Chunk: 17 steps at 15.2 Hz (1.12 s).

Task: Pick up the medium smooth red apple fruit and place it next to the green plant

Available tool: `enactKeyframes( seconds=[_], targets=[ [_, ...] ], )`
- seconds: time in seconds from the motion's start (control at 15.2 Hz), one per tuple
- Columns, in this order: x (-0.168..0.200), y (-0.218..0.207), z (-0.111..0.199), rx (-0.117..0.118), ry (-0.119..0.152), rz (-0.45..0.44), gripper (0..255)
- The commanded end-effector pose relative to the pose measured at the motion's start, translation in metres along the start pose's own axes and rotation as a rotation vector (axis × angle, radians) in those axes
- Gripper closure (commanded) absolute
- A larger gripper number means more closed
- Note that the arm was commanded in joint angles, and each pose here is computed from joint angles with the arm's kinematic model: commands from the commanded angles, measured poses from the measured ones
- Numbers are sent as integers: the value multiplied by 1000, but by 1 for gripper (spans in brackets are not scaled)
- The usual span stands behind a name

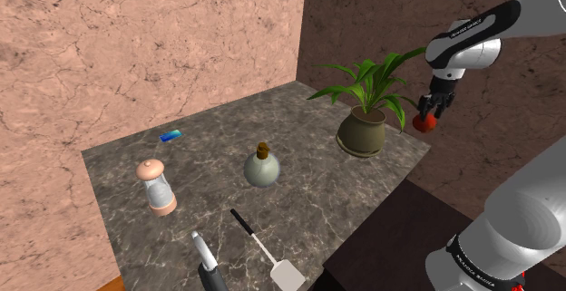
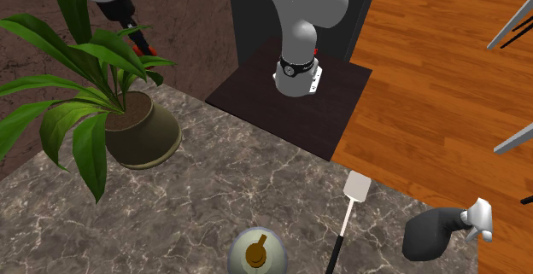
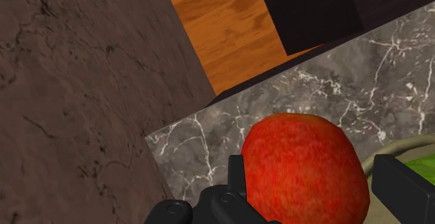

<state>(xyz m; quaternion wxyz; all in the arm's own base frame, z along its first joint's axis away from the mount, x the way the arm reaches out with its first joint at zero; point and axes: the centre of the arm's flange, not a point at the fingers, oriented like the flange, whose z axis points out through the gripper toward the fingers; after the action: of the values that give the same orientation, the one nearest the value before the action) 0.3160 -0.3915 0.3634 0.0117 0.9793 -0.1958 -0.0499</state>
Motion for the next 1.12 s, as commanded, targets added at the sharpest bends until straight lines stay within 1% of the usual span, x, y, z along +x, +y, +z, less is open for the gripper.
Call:
enactKeyframes(
  seconds=[0.0,1.06],
  targets=[
    [0,-2,11,0,0,0,255],
    [8,-5,95,0,0,0,255]
  ],
)
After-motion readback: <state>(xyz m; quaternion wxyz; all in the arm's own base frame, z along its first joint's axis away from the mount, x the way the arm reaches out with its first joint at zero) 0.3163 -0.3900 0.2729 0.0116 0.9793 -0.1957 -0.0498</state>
